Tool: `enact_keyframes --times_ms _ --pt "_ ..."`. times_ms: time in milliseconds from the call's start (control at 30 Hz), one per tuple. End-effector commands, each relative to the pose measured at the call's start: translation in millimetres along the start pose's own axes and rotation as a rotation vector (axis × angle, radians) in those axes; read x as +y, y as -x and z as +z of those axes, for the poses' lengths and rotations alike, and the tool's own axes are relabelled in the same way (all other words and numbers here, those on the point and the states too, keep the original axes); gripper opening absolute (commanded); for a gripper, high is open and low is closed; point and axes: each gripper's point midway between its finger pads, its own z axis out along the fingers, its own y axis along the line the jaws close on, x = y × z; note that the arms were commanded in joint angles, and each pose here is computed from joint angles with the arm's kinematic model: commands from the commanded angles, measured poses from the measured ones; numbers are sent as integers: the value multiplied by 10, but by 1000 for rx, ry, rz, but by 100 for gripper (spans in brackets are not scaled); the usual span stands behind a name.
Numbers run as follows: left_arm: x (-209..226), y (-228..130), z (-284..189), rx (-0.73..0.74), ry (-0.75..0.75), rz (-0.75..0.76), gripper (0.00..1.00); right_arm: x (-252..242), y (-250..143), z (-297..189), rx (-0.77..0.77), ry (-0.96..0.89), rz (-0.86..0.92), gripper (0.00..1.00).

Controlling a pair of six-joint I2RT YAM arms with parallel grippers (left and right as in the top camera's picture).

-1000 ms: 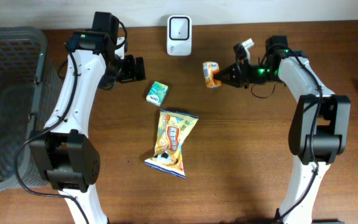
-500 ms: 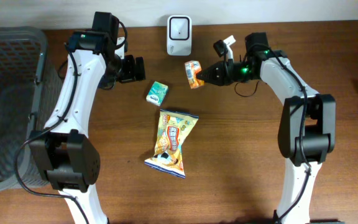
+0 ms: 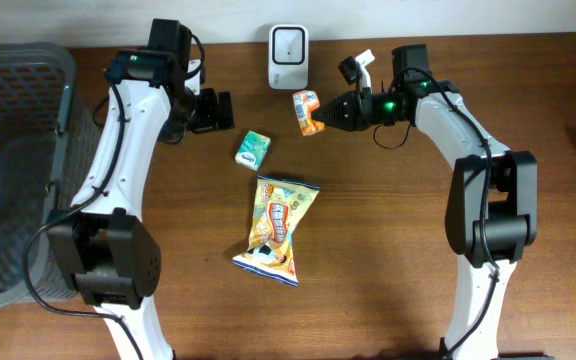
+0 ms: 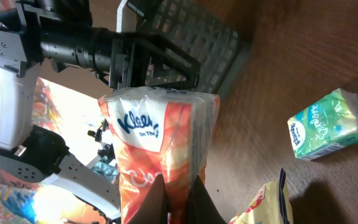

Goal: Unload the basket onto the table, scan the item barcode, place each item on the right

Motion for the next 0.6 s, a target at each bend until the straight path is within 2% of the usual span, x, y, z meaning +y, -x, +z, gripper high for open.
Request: enact_keyframes --times_ms 0,33,67,167,300,433,467,567 --pt "-17 1 4 2 -10 0 99 -37 31 26 1 -36 22 4" --pt "-17 1 4 2 -10 0 99 -284 54 -1 -24 -179 150 4" --pt "-17 1 4 2 -10 0 99 -402 85 -27 -45 -249 188 4" --pt "-18 0 5 2 -10 1 99 -607 235 -120 -104 -402 195 4" --pt "-17 1 4 2 -10 0 99 -694 532 -280 -176 -578 119 4" --pt "-20 0 5 2 -11 1 99 -1027 655 -647 -233 -1078 79 4" --pt "-20 0 5 2 -11 1 99 -1036 704 -721 -234 -1281 15 4" --pt "-17 1 4 2 -10 0 99 -928 895 -784 -241 -1578 -189 4"
